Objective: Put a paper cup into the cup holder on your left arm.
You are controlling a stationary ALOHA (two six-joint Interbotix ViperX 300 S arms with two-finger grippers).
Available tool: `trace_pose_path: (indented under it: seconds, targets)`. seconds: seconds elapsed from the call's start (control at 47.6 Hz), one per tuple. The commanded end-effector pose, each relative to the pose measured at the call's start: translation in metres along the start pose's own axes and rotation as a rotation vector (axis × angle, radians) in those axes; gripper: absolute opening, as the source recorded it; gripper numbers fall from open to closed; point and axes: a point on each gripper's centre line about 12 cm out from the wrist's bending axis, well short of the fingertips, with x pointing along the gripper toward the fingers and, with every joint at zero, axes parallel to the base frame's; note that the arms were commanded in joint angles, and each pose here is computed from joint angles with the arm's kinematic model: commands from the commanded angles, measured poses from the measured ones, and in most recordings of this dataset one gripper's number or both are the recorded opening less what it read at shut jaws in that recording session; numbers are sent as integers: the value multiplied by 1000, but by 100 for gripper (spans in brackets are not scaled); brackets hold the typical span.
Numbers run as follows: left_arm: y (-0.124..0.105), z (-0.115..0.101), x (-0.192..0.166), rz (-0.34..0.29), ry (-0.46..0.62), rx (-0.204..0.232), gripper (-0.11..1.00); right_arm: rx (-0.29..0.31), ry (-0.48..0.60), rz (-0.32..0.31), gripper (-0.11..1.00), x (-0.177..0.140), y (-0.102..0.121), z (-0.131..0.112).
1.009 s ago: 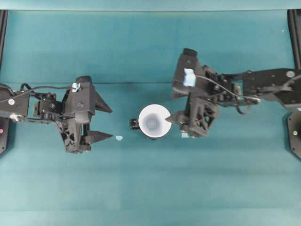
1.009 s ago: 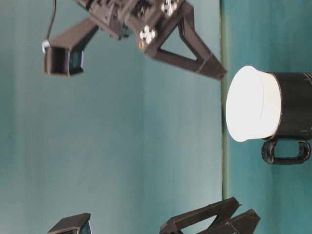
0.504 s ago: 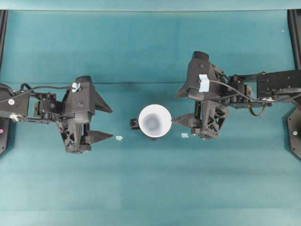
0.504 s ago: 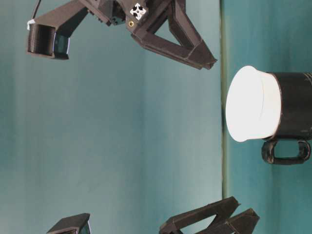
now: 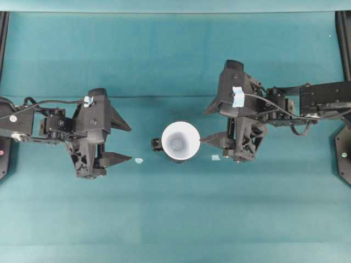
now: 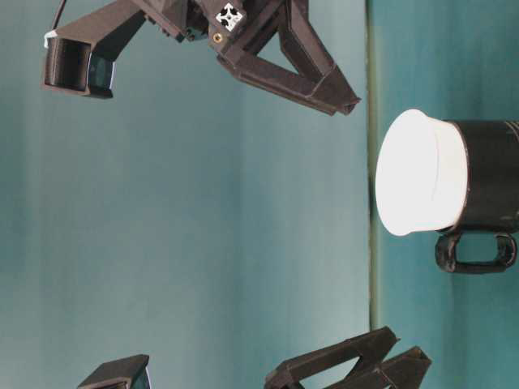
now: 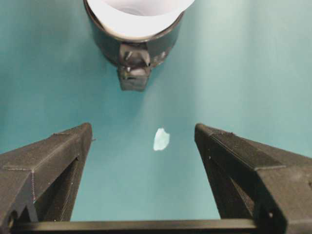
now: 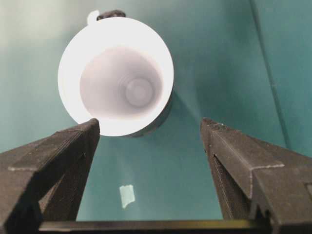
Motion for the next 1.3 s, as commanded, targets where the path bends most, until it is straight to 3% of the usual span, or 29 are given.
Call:
trace_pose_path:
  seconds: [0.0,1.282]
  targets:
    - [-1,6,-2,-4,-26,5,91,-11,-35,5,86,-7,2,8]
    - [-4,6,-2,-9,-21,1,91,-7,-32,7,87,-6,3,5]
